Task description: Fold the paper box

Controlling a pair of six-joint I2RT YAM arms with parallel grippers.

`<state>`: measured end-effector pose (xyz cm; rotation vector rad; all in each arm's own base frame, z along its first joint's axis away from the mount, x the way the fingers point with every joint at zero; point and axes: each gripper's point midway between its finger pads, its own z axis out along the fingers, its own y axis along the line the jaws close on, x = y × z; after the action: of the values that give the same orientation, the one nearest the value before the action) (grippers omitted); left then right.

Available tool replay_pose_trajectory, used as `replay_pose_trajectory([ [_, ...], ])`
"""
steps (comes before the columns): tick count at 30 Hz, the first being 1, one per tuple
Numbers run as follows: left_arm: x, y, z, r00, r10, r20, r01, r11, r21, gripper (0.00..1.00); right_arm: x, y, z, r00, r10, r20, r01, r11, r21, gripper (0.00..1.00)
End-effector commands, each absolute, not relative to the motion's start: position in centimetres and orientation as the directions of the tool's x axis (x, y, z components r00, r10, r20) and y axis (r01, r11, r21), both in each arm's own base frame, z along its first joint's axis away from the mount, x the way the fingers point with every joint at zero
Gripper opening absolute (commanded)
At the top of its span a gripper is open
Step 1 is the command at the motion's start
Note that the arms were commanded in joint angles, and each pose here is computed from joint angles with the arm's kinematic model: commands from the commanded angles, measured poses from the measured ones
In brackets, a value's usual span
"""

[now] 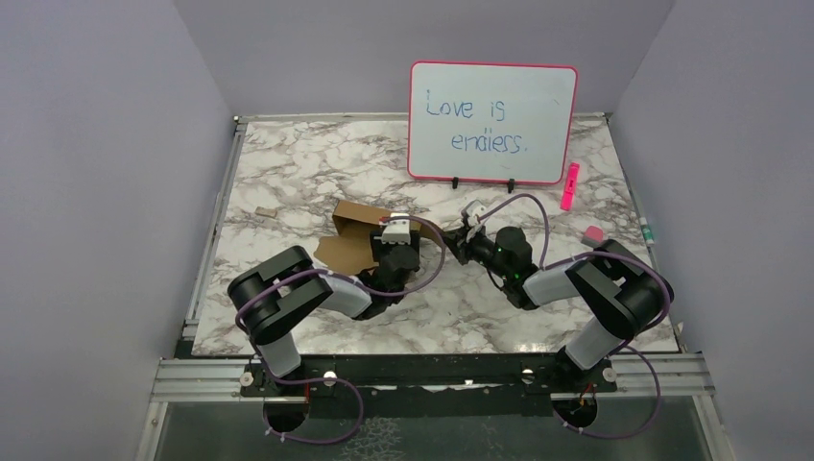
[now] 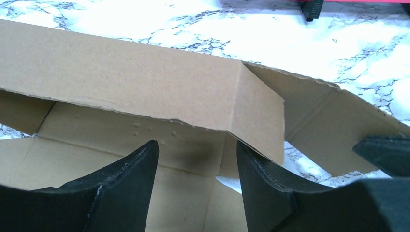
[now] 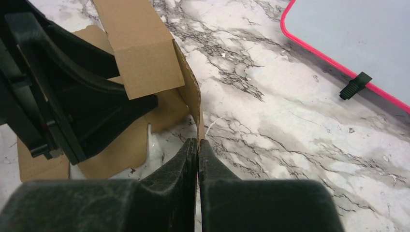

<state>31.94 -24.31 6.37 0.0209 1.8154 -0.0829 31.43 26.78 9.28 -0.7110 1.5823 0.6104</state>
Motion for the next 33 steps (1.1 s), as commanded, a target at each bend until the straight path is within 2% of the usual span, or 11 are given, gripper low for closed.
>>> replay_pose_trajectory([
  [1,32.2,-24.2,6.4,-0.265,-0.084,-0.961,0.088,0.99,-0.111,0.61,30.7,27.7,10.0,-0.067,-0.088,-0.994,-0.778,0.628,-0.003,0.09],
  [8,31.7,-24.3,4.4,-0.325,-0.094,-0.941,0.113,0.984,-0.137,0.62,30.8,27.6,10.6,-0.065,-0.074,-0.995,-0.774,0.634,0.003,0.1],
  [15,30.9,-26.1,6.3,-0.316,-0.074,-0.946,0.232,0.961,-0.152,0.78,30.8,28.0,10.5,-0.072,-0.074,-0.995,-0.783,0.622,0.01,0.1],
  [22,30.9,-26.6,4.6,-0.33,0.012,-0.944,0.261,0.962,-0.079,0.84,30.8,28.1,10.2,-0.078,-0.077,-0.994,-0.783,0.621,0.013,0.1],
  [28,31.8,-25.5,3.3,-0.343,0.059,-0.937,0.185,0.983,-0.006,0.83,30.8,28.0,10.1,-0.078,-0.08,-0.994,-0.785,0.62,0.012,0.1],
  [33,32.1,-24.3,3.8,-0.34,0.029,-0.94,0.146,0.989,-0.023,0.74,30.8,28.1,9.9,-0.081,-0.082,-0.993,-0.786,0.619,0.013,0.1],
])
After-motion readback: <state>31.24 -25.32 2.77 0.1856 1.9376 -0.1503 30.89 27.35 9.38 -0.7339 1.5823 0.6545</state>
